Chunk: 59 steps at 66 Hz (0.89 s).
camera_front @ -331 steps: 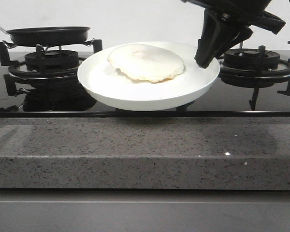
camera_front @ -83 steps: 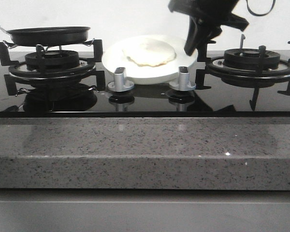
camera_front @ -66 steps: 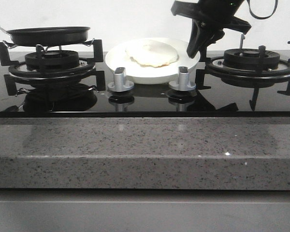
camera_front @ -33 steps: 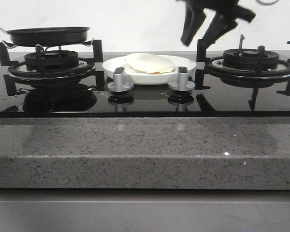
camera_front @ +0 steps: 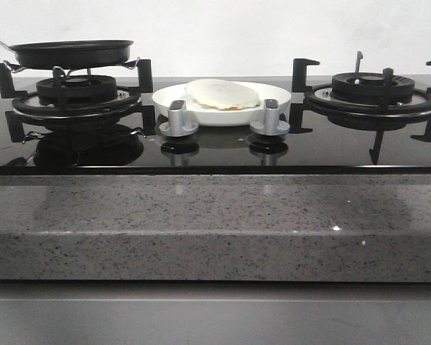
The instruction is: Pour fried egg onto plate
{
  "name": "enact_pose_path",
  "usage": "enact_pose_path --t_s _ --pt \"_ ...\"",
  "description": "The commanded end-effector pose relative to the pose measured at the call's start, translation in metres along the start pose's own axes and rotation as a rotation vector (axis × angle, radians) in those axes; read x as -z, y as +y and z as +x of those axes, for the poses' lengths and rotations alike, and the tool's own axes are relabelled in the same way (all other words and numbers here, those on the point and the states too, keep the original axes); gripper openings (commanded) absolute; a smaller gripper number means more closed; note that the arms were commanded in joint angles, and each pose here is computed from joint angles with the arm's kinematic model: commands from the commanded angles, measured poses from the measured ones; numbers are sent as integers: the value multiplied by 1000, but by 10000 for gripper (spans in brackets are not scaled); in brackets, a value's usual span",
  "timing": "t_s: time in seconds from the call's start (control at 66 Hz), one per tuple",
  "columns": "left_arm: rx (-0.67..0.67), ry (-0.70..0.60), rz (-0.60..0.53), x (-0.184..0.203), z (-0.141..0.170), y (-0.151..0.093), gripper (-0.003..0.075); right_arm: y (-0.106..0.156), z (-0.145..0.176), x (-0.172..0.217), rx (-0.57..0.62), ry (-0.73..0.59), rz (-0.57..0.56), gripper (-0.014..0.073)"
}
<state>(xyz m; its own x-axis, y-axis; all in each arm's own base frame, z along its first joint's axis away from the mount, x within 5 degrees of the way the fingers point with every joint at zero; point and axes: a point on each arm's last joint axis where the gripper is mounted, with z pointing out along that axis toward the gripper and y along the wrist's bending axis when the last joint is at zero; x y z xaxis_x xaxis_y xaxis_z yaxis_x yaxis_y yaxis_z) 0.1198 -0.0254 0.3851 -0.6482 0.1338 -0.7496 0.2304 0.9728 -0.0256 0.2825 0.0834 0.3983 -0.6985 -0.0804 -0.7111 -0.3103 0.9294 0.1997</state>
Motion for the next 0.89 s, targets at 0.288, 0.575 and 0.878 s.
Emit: enact_pose_path --t_s 0.288,0.575,0.878 --pt "8 -85 11 7 -10 -2 565 5 111 87 41 -248 32 402" --pt "8 -85 11 7 -10 -2 565 9 174 125 68 -374 19 402" --pt "8 -85 11 7 -10 -2 565 9 183 129 73 -374 15 402"
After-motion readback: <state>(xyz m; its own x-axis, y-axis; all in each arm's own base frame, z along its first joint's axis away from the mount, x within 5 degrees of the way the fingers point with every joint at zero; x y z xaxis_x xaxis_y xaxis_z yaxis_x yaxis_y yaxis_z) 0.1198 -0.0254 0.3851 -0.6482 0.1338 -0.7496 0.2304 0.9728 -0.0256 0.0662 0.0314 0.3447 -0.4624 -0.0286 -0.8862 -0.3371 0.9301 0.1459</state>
